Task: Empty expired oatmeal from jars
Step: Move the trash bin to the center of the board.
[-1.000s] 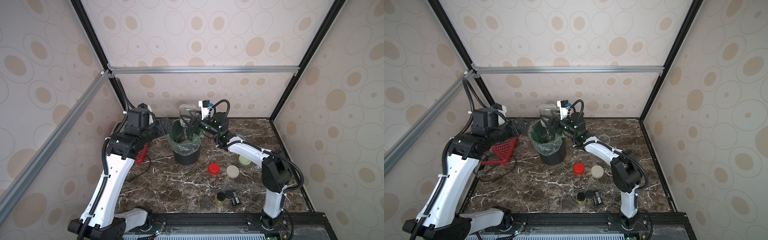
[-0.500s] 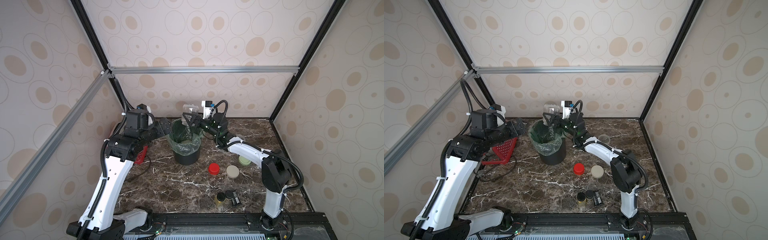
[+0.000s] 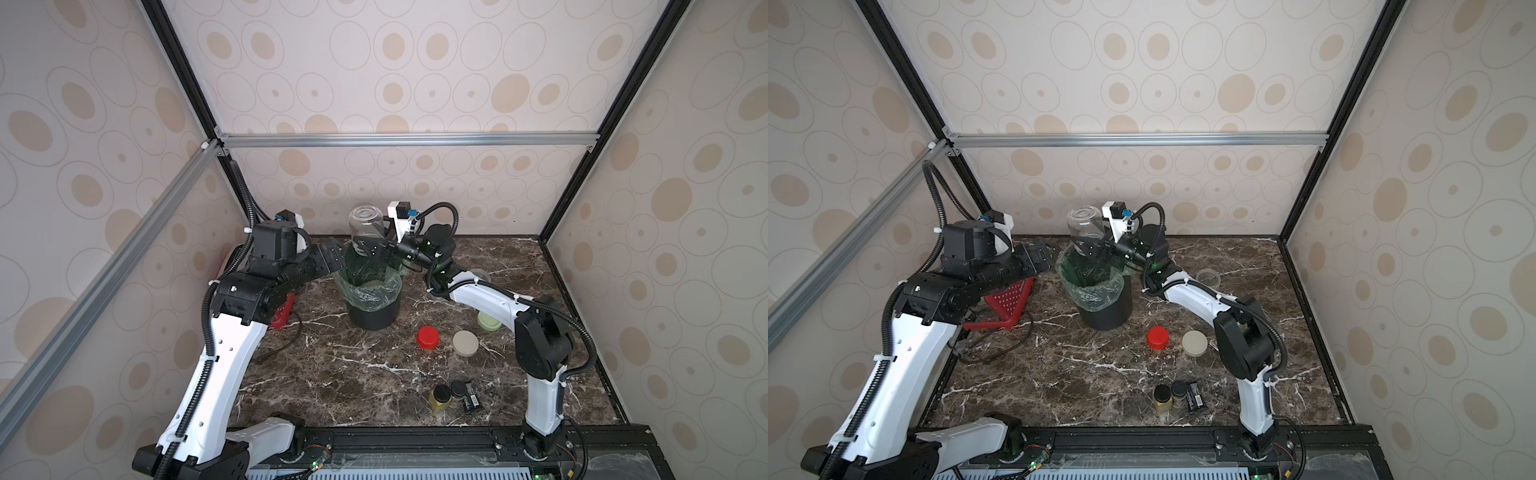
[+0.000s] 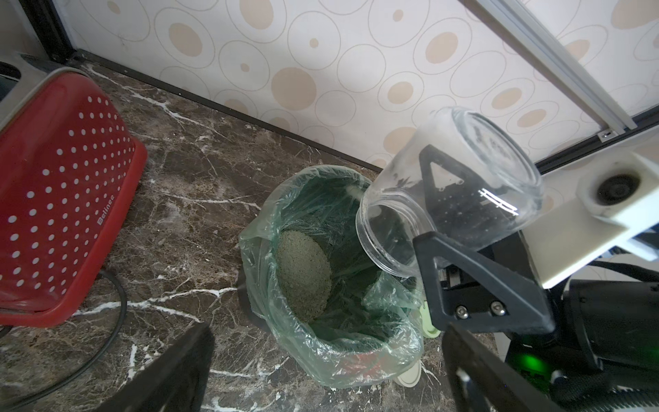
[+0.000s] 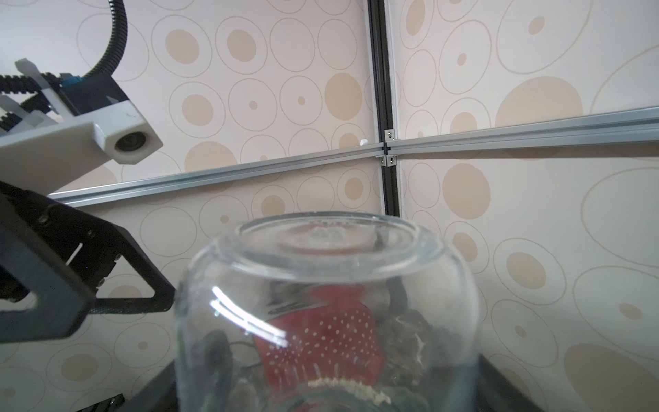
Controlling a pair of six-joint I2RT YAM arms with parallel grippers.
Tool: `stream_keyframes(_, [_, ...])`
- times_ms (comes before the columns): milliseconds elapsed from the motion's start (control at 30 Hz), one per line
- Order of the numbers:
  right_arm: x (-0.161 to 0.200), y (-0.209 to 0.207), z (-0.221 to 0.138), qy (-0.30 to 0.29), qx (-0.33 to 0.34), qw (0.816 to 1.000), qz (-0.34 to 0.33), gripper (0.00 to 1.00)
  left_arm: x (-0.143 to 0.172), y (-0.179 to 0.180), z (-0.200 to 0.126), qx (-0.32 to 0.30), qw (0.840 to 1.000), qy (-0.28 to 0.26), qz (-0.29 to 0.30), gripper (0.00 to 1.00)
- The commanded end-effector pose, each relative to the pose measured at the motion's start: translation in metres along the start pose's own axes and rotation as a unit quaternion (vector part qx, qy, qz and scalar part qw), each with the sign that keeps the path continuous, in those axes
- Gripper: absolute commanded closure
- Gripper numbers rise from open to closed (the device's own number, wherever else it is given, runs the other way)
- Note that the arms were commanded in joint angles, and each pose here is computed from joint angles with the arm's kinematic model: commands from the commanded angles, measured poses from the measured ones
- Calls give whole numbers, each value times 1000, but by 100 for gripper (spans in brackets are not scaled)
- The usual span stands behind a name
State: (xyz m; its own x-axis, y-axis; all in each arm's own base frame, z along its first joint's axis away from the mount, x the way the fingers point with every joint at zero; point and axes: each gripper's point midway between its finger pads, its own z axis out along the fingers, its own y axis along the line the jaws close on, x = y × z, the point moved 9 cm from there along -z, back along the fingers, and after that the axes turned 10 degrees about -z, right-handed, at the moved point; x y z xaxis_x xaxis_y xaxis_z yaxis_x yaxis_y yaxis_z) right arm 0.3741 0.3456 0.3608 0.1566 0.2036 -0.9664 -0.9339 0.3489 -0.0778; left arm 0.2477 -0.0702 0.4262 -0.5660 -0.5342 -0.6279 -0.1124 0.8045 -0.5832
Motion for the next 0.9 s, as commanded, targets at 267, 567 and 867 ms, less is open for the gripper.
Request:
stream_keyframes(267, [-18, 16, -9, -50, -57, 993, -86, 100, -1, -7, -3, 46, 999, 1, 8, 1])
stream_keyframes(567, [-46, 18, -23, -111, -80, 985, -107, 100, 1, -12, -7, 80, 997, 2, 17, 1])
stream_keyframes(867, [-13, 1, -22, -130, -105, 979, -116, 100, 2, -21, -15, 139, 990, 8, 24, 1])
